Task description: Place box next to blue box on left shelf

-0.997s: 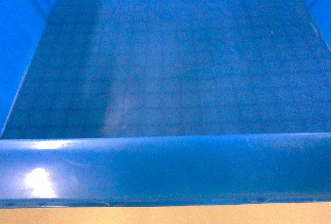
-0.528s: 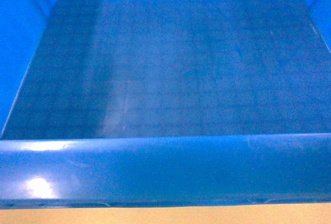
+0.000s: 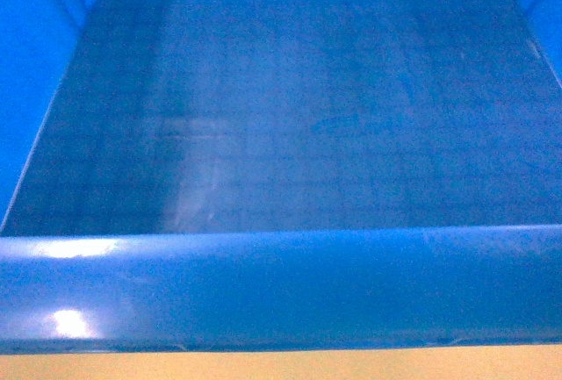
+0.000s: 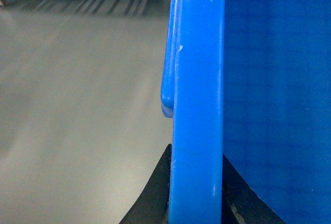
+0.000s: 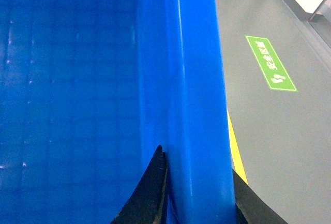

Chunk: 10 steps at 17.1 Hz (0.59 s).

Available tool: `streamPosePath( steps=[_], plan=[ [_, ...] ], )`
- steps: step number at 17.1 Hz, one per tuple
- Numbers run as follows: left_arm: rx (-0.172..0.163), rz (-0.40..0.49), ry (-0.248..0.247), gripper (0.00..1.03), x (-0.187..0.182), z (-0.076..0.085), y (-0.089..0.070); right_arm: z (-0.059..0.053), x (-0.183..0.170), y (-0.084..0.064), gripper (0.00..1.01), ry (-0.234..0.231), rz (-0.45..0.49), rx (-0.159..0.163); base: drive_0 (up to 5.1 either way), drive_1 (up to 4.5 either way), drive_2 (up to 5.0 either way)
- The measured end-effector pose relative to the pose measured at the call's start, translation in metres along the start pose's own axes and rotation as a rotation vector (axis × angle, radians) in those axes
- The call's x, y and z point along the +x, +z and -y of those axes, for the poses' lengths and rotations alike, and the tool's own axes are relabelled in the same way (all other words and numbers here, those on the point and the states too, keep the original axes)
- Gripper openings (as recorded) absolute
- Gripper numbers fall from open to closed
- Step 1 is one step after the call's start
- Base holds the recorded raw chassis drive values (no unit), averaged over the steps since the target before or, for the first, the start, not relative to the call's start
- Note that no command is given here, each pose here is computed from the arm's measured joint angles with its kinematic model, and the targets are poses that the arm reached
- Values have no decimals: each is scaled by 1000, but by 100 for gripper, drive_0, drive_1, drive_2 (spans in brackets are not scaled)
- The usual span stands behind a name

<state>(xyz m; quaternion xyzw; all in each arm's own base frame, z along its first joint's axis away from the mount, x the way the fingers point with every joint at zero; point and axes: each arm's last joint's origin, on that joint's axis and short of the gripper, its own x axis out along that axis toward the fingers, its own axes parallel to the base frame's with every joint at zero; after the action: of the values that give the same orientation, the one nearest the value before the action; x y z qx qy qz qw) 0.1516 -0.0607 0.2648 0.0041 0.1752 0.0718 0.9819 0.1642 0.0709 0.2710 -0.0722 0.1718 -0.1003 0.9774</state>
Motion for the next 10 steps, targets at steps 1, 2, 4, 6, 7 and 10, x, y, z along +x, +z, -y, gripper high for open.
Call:
streamPosePath(
  steps=[1,2,4,6,7,10],
  plan=[
    [-1,1,-1,11,0,0,0,0,0,0,16,1,2,1,-13,396,-422],
    [1,-2,0,10,0,0,0,0,0,0,16,0,0,0,-13,396,-422],
    [0,0,0,11,0,0,0,0,0,0,16,0,1,0,-6,403,-415],
    [0,-1,0,10,0,0,0,0,0,0,16,0,1,0,-4,405,-413],
    [0,0,0,10,0,0,0,0,0,0,16,0,1,0,-5,404,-414],
    [1,-2,0,11,0,0,0,0,0,0,16,0,1,-1,-3,406,-412]
  ],
)
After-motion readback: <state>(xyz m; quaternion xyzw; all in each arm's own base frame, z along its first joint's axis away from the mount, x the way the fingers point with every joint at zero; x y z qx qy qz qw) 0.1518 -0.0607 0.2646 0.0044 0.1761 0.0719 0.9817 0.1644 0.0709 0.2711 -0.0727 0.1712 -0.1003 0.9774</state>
